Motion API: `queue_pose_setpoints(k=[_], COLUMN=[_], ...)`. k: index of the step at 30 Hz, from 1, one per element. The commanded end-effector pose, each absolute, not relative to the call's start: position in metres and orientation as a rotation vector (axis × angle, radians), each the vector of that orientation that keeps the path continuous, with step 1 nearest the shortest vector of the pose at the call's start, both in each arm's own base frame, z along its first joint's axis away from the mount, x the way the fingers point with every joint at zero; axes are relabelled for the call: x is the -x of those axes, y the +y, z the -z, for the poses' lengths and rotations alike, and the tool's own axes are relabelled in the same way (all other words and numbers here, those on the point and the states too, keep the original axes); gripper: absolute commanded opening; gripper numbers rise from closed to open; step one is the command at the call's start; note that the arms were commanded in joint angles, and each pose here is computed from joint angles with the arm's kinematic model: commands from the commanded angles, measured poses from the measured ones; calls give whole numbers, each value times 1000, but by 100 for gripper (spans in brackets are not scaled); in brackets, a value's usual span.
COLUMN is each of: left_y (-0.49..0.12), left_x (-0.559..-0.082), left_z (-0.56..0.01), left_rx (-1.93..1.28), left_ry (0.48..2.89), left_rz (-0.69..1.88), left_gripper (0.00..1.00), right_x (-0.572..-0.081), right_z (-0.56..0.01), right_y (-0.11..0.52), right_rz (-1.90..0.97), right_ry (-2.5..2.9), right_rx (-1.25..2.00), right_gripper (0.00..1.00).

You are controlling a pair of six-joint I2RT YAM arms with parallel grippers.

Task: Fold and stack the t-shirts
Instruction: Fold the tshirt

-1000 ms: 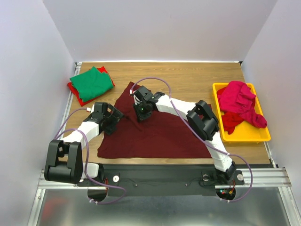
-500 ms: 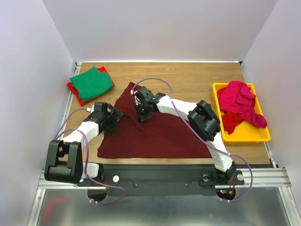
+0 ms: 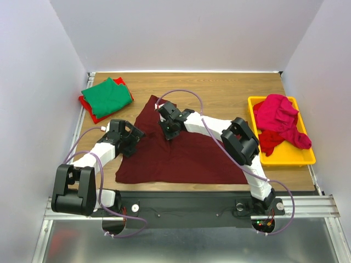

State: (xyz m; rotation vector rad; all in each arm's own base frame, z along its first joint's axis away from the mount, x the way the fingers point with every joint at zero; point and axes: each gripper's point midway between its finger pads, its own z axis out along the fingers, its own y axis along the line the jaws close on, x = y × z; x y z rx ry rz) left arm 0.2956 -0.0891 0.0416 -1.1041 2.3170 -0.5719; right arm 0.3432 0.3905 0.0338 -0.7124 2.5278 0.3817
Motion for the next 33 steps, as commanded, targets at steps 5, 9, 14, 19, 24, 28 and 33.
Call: queue_pose_setpoints(k=[5,9,14,19,24,28,33], left_y=[-72,-73,-73,-72,-72,-72,-67], left_x=[-239,-240,-240,-239,-239,-240,-242], left_z=[3,3,3,3,3,2,0], left_rx=[1216,1218,1219,1219,1217,1215,1199], left_ry=[2497,2493,2494,2493,2494,2489,2484], left_rz=[367,375,372,370,370,371,331], left_gripper=[98,98,99,99,99,98,98], right_x=[-377,-382,-388,-394,-395,-394,-388], right_z=[-75,-77,-75,-73,-73,-78,-89], right_y=[351,346,336,319,308,307,323], right_rz=[-251,-237,-196,-161,-132,-144,-267], right_ry=[2449,2444,2449,2463,2468,2464,2465], right_rx=[573,552,526,472,445,440,468], right_gripper=[3,4,7,15,25,28,31])
